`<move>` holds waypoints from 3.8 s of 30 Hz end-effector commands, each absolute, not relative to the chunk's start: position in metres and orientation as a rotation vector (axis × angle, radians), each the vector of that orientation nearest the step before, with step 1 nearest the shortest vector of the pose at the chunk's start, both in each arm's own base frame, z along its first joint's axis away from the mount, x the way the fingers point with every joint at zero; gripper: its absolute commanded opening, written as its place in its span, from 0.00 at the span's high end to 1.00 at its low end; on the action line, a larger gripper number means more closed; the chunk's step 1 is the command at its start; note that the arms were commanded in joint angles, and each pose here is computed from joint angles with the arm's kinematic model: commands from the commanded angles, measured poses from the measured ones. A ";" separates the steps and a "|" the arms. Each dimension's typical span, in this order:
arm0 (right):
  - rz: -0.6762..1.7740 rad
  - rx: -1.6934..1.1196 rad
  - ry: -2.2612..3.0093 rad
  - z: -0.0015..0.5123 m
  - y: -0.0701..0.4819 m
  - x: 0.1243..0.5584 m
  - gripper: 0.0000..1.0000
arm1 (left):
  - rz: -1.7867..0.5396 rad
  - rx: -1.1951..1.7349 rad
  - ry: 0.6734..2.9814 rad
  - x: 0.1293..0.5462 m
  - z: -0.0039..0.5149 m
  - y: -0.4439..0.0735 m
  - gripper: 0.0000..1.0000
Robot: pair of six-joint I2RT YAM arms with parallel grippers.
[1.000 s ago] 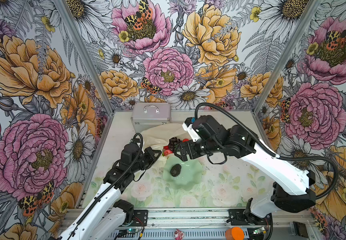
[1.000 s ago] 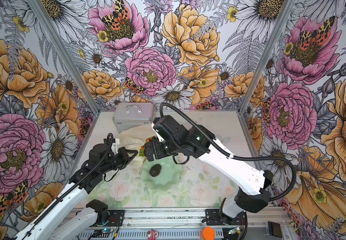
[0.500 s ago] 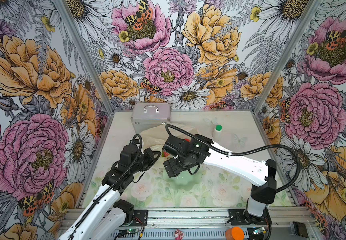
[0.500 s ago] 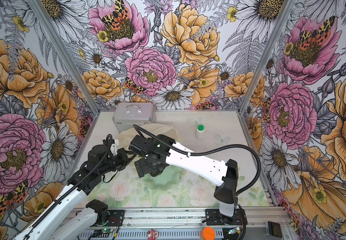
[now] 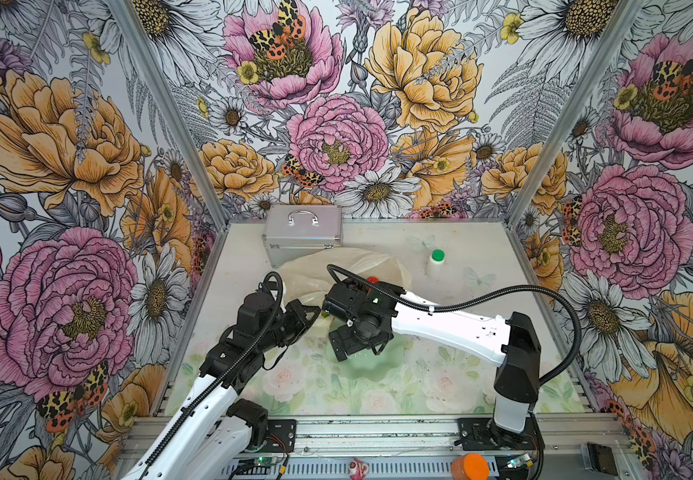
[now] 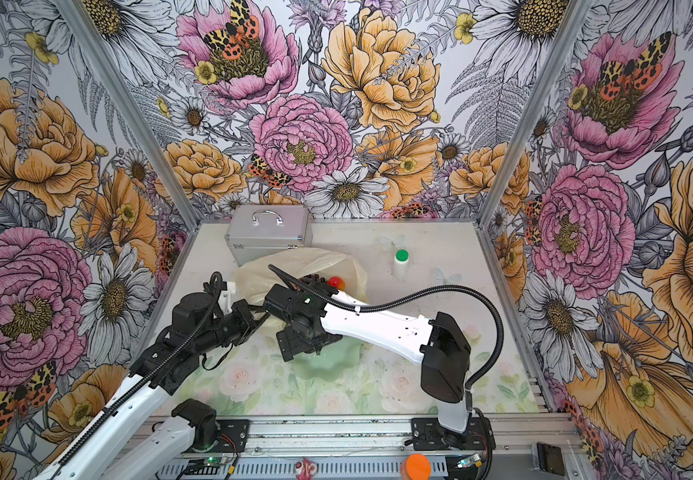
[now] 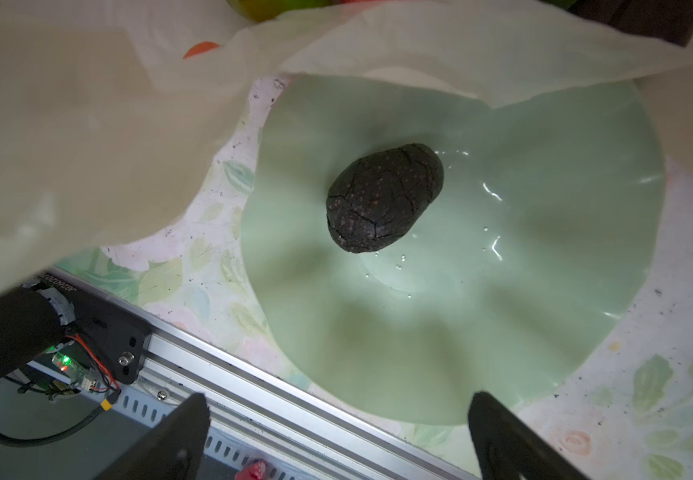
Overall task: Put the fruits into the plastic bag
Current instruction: 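Move the right gripper over the bowl and lower onto the dark avocado, then close the right gripper on the avocado and lift it, then carry the avocado with the right gripper into the bag and open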
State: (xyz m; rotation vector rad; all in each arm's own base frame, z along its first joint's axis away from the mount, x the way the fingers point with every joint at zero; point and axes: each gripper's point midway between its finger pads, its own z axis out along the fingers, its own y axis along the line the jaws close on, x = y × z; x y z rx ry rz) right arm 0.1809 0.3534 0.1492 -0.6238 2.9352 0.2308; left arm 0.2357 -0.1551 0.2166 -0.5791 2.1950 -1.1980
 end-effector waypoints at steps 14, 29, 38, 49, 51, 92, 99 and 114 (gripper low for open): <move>0.242 -0.442 2.960 0.098 0.361 0.228 0.03 | -1.166 -0.560 2.201 0.239 0.219 -0.152 1.00; 0.189 -0.421 3.011 0.057 0.363 0.235 0.10 | -1.165 -0.566 2.222 0.241 0.214 -0.152 1.00; 0.183 -0.402 3.031 0.042 0.359 0.233 0.15 | -1.165 -0.571 2.228 0.242 0.212 -0.151 1.00; 0.229 -0.353 2.998 0.046 0.353 0.238 0.36 | -1.161 -0.578 2.230 0.243 0.210 -0.150 1.00; 0.232 -0.349 2.979 0.052 0.351 0.240 0.40 | -1.160 -0.577 2.226 0.243 0.211 -0.150 1.00; 0.782 -0.394 2.675 0.180 0.434 0.332 0.41 | -1.185 -0.587 2.189 0.235 0.221 -0.148 1.00; 0.783 -0.406 2.665 0.186 0.430 0.329 0.31 | -1.174 -0.598 2.206 0.235 0.214 -0.147 1.00; 0.789 -0.410 2.632 0.203 0.423 0.327 0.28 | -1.177 -0.611 2.192 0.233 0.214 -0.145 1.00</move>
